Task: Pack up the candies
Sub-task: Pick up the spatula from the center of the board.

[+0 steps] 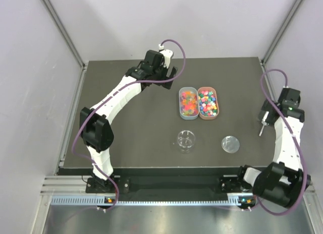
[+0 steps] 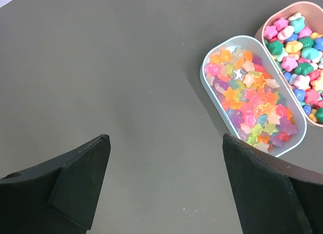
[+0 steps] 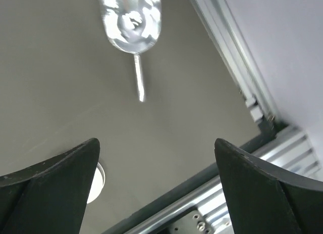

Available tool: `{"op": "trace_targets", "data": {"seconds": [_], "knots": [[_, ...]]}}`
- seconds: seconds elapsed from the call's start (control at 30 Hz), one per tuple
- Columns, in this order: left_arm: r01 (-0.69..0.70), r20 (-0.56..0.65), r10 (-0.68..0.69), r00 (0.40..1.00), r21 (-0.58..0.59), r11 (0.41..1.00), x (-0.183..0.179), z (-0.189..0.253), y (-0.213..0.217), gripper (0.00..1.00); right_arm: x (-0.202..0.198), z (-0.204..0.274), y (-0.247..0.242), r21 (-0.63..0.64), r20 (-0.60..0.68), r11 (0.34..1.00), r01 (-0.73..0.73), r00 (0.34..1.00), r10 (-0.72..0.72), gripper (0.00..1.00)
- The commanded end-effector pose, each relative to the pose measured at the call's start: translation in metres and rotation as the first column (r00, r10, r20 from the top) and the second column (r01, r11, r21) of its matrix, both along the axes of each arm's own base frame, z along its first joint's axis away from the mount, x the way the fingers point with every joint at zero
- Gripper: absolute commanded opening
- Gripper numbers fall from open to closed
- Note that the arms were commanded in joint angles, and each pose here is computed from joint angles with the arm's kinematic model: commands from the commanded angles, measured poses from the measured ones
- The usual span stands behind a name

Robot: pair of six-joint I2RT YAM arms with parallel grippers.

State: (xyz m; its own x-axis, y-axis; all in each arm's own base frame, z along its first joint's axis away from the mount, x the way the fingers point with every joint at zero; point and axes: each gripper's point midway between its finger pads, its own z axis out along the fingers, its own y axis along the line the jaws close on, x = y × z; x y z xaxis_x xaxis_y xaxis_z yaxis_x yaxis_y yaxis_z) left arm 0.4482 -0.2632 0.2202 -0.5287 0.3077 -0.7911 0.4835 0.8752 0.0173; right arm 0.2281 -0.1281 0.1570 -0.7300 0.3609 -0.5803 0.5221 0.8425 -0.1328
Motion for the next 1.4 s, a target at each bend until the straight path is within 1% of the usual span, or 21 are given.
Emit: {"op": "trace_targets", "data": {"seconds": [0.0, 0.03, 0.07, 0.13, 0.2, 0.27, 0.33, 0.4, 0.43, 0.47, 0.63, 0.77, 0.87, 0.97, 1.0, 1.07, 1.37], "knots": [[0.011, 0.033, -0.01, 0.999, -0.043, 0.999, 0.004, 0.013, -0.008, 0.96, -0.003, -0.012, -0.018, 0.101, 0.012, 0.987, 0.126, 0.992, -0.128, 0.95], [0.015, 0.024, -0.014, 1.0, -0.037, 0.999, 0.003, 0.008, -0.008, 0.96, 0.0, -0.019, -0.016, 0.157, 0.012, 0.979, 0.128, 0.991, -0.132, 0.91], [0.016, 0.019, -0.016, 1.0, -0.035, 0.999, 0.001, 0.006, -0.007, 0.96, 0.0, -0.021, -0.019, 0.173, 0.021, 0.974, 0.146, 0.988, -0.152, 0.9], [0.012, 0.008, -0.012, 1.0, -0.025, 1.0, -0.001, -0.002, -0.005, 0.95, 0.0, -0.026, -0.018, 0.186, 0.002, 0.973, 0.135, 0.99, -0.138, 0.86], [0.0, -0.006, 0.0, 1.0, -0.011, 1.0, -0.004, -0.012, 0.0, 0.95, -0.004, -0.028, -0.021, 0.16, -0.028, 0.981, 0.113, 0.993, -0.11, 0.84], [-0.019, -0.006, 0.019, 1.0, -0.006, 1.0, -0.004, -0.017, 0.003, 0.95, -0.011, -0.028, -0.032, 0.1, -0.068, 0.985, 0.143, 0.988, -0.136, 0.84], [-0.02, -0.014, 0.02, 1.0, -0.005, 1.0, -0.005, -0.025, 0.003, 0.95, -0.013, -0.032, -0.037, 0.08, -0.102, 0.989, 0.121, 0.988, -0.113, 0.82], [-0.018, -0.024, 0.018, 1.0, 0.002, 1.0, -0.004, -0.033, 0.003, 0.95, -0.012, -0.037, -0.039, 0.068, -0.11, 0.992, 0.105, 0.989, -0.098, 0.82], [-0.017, -0.031, 0.017, 0.999, 0.008, 1.0, -0.003, -0.039, 0.002, 0.95, -0.011, -0.043, -0.037, 0.087, -0.117, 0.991, 0.1, 0.989, -0.09, 0.81], [-0.016, -0.023, 0.016, 1.0, 0.004, 1.0, -0.001, -0.039, 0.001, 0.95, -0.008, -0.046, -0.037, 0.082, -0.124, 0.995, 0.054, 0.991, -0.044, 0.81], [-0.019, -0.033, 0.019, 0.999, 0.008, 1.0, 0.006, -0.054, -0.003, 0.95, -0.005, -0.067, -0.033, 0.117, -0.161, 0.993, 0.0, 0.987, 0.019, 0.78], [-0.018, -0.059, 0.019, 0.998, 0.003, 1.0, 0.008, -0.067, -0.007, 0.95, 0.007, -0.077, -0.029, 0.148, -0.156, 0.988, -0.053, 0.985, 0.077, 0.75], [-0.011, -0.084, 0.012, 0.996, 0.012, 1.0, 0.005, -0.077, -0.007, 0.95, 0.015, -0.081, -0.027, 0.158, -0.155, 0.983, -0.094, 0.981, 0.119, 0.7], [-0.009, -0.107, 0.011, 0.994, 0.024, 1.0, 0.001, -0.085, -0.005, 0.95, 0.021, -0.086, -0.027, 0.178, -0.158, 0.977, -0.115, 0.977, 0.144, 0.62], [-0.009, -0.11, 0.011, 0.994, 0.025, 1.0, 0.0, -0.086, -0.005, 0.95, 0.024, -0.086, -0.028, 0.177, -0.156, 0.977, -0.121, 0.976, 0.149, 0.56], [-0.005, -0.117, 0.008, 0.993, 0.026, 1.0, -0.002, -0.089, -0.005, 0.95, 0.035, -0.087, -0.028, 0.187, -0.126, 0.971, -0.146, 0.977, 0.171, 0.52], [-0.011, -0.135, 0.015, 0.991, 0.032, 0.999, 0.0, -0.099, -0.006, 0.94, 0.041, -0.102, -0.023, 0.208, -0.141, 0.969, -0.133, 0.976, 0.164, 0.48]]}}
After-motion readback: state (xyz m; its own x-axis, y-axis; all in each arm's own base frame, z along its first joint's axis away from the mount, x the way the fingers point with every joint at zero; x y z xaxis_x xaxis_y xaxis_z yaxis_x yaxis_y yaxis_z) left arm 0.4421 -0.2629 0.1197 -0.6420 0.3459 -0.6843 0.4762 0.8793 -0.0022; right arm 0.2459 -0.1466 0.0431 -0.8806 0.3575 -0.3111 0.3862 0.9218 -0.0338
